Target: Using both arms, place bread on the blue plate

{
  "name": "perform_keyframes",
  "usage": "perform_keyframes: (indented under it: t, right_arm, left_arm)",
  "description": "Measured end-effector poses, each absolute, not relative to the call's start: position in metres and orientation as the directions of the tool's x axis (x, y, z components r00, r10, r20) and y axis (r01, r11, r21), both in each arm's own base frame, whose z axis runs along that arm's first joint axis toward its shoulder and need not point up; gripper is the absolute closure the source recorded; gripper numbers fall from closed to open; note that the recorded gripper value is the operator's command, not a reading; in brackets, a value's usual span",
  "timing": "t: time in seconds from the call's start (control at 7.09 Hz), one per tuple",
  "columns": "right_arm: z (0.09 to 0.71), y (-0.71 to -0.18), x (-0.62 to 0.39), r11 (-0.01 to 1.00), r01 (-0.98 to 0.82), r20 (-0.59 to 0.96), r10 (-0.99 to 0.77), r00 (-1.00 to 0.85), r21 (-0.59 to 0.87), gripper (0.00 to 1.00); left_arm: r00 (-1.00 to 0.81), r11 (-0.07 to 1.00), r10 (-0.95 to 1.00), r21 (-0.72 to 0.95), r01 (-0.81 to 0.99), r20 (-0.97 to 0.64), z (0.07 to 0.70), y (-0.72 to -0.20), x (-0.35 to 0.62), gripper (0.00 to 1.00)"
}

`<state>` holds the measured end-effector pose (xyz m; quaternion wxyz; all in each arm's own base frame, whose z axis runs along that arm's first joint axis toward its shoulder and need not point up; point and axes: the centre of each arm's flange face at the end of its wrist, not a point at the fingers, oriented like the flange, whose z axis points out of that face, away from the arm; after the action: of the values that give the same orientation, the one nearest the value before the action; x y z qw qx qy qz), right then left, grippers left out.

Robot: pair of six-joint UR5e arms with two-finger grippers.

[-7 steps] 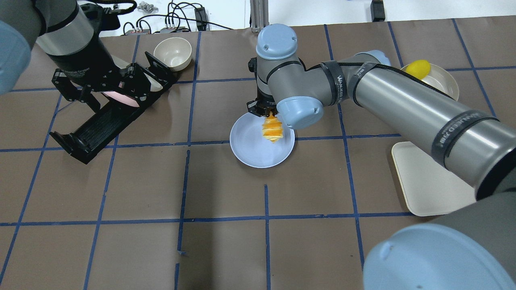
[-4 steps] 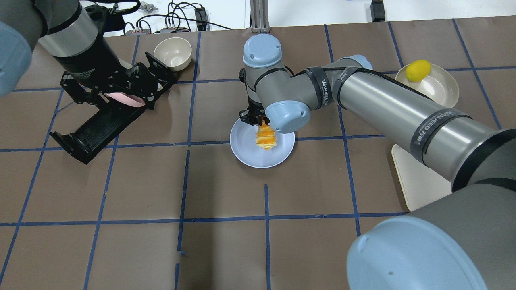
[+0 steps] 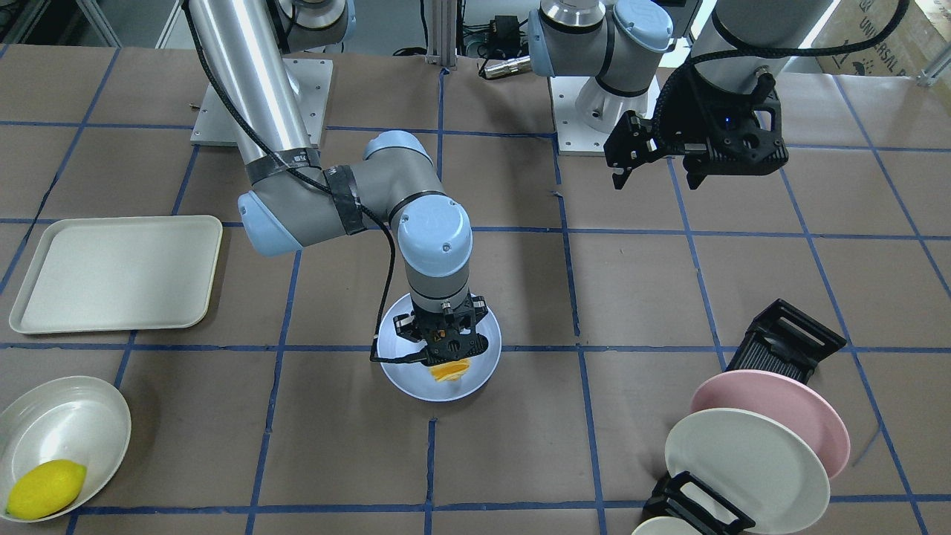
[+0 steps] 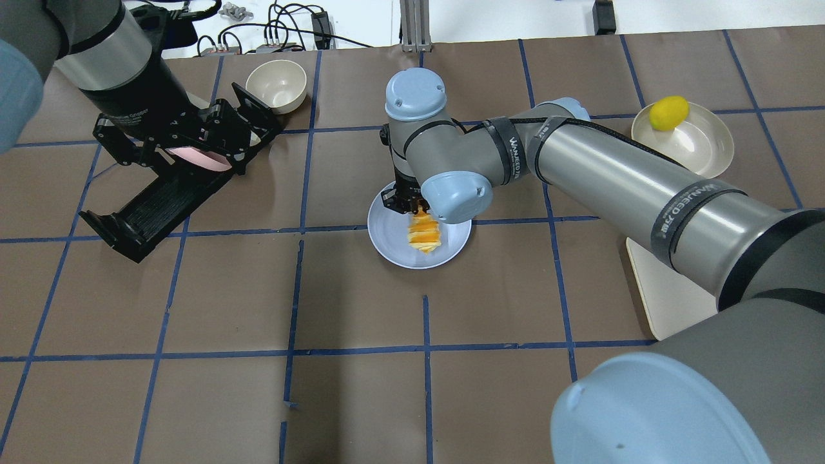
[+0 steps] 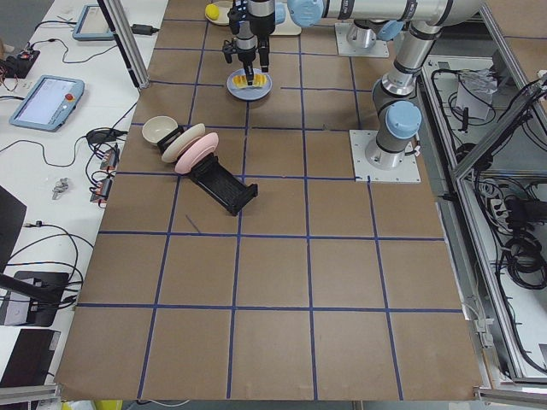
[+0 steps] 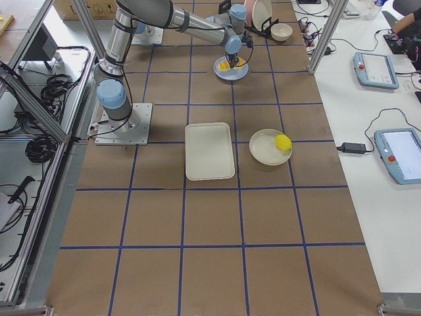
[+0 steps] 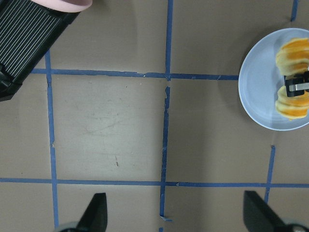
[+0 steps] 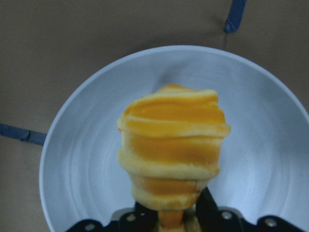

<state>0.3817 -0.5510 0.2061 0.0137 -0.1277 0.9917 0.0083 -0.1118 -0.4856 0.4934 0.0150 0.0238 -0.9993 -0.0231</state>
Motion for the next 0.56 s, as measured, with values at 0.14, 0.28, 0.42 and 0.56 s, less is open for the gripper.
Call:
perform_keyframes:
  t: [0.14, 0.28, 0.42, 0.56]
  right_arm:
    - [0.206, -0.549, 0.384, 0.966, -0.258, -0.030, -0.258, -0.966, 0.014, 0.00]
    - [0.207, -0.548, 0.384, 0.966, -0.259, -0.028, -0.259, -0.966, 0.013, 0.00]
    - [0.212, -0.549, 0.383, 0.966, -0.258, -0.027, -0.258, -0.966, 0.008, 0.00]
    - [0.224, -0.550, 0.379, 0.967, -0.254, -0.026, -0.254, -0.967, 0.005, 0.00]
  left_arm:
    - [-0.998, 0.998, -0.048, 0.046, -0.047, 0.029, 0.494, -0.487, -0.112, 0.00]
    - [-0.998, 0.998, -0.048, 0.045, -0.047, 0.028, 0.494, -0.487, -0.112, 0.00]
    - [-0.998, 0.998, -0.048, 0.041, -0.047, 0.027, 0.495, -0.487, -0.111, 0.00]
    - [-0.999, 0.998, -0.047, 0.038, -0.046, 0.013, 0.496, -0.486, -0.110, 0.00]
